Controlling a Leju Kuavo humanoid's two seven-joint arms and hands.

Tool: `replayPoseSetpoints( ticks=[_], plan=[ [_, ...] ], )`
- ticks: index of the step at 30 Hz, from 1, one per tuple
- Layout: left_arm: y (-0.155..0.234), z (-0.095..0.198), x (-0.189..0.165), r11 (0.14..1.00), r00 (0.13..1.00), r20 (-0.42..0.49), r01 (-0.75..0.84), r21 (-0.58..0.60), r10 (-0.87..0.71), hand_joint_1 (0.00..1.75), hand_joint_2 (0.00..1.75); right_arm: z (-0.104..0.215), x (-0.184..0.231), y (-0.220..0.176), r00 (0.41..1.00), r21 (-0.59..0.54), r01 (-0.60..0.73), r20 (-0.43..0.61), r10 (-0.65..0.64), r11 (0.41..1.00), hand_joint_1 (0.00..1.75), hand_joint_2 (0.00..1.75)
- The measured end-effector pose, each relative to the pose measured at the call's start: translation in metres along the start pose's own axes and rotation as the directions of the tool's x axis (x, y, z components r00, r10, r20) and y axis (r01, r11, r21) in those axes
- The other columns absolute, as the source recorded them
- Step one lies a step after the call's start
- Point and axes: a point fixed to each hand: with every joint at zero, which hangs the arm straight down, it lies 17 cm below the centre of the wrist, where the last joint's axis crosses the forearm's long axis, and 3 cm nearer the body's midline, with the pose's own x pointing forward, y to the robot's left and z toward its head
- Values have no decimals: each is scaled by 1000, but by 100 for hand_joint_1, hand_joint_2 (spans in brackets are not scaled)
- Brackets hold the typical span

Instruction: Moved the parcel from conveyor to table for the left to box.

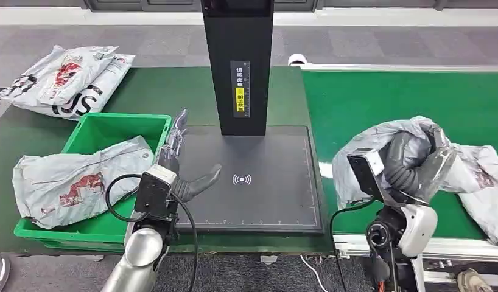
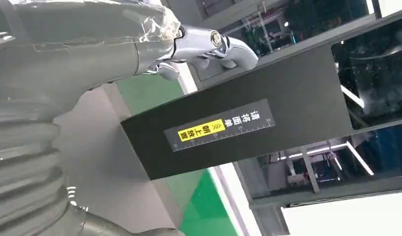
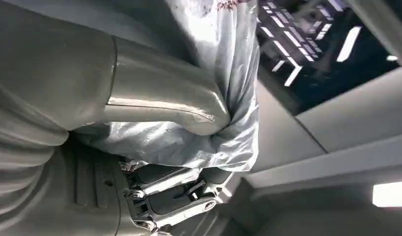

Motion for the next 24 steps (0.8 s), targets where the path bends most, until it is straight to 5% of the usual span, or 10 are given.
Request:
replayPoseSetpoints(
  ticks=[16,24],
  plan=[
    [11,-15,2,999,1000,26,-4,46,3,0,175,-4,122,48,959,130,224,148,-242,966,175,175],
    [22,-16,4,995,999,43,-21,95,17,0,175,24,174,132,919,437,272,146,-366,857,175,175]
  ],
)
